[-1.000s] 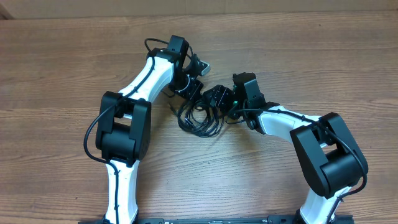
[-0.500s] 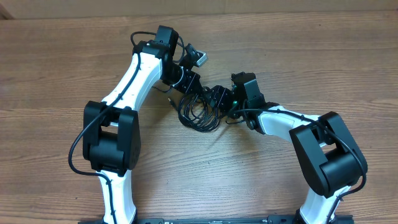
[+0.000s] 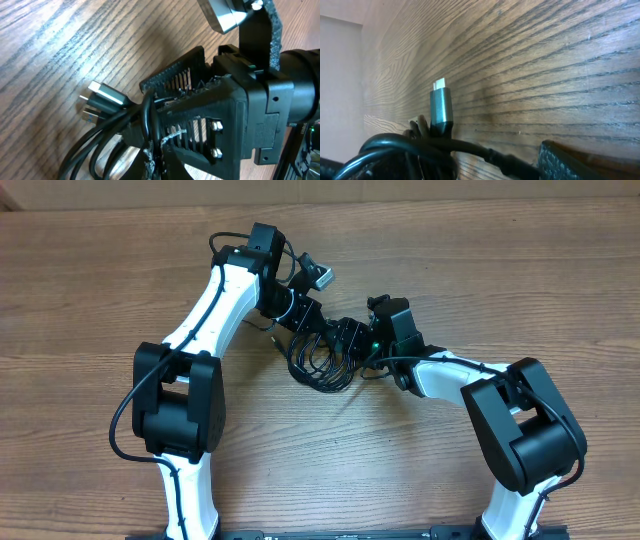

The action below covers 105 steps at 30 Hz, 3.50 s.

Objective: Untangle cables

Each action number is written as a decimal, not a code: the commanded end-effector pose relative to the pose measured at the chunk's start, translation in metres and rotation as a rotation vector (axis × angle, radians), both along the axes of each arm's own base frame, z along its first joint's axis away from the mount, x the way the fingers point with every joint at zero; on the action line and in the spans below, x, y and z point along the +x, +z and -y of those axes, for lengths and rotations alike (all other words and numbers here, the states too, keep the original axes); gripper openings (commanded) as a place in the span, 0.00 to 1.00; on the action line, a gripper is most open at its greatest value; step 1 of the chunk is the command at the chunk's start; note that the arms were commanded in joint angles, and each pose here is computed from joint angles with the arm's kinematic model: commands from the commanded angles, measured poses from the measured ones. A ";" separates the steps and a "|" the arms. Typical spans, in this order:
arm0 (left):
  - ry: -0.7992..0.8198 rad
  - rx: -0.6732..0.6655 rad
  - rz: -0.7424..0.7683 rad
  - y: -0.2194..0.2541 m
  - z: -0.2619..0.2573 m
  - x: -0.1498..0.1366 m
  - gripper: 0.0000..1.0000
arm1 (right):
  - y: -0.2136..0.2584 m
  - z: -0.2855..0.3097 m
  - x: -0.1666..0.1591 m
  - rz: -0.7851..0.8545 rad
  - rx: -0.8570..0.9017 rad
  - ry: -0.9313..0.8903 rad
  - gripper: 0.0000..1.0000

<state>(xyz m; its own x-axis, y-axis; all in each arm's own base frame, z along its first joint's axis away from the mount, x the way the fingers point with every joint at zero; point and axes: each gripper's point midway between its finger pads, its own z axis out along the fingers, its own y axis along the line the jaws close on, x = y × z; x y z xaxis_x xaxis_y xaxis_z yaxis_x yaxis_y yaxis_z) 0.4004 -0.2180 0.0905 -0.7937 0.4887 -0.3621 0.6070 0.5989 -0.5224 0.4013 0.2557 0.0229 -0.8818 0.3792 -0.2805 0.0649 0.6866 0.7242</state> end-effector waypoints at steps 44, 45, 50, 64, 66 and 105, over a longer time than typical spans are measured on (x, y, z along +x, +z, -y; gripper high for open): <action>-0.065 -0.005 -0.069 0.013 -0.051 -0.027 0.04 | -0.046 0.043 -0.003 -0.087 -0.147 -0.136 0.20; -0.049 0.024 -0.075 0.010 -0.053 -0.026 0.04 | -0.046 0.043 -0.003 -0.087 -0.147 -0.136 0.17; -0.004 0.045 -0.075 0.007 -0.041 -0.019 0.20 | -0.046 0.043 -0.002 -0.085 -0.146 -0.136 0.17; 0.007 0.369 0.102 -0.027 -0.020 -0.001 0.42 | -0.046 0.041 -0.003 -0.098 -0.129 -0.141 0.17; 0.054 0.409 0.103 -0.033 -0.026 0.002 0.41 | -0.046 0.041 -0.003 -0.098 -0.129 -0.141 0.17; 0.225 0.313 0.150 -0.059 -0.002 0.021 0.33 | -0.045 0.041 -0.003 -0.097 -0.129 -0.141 0.19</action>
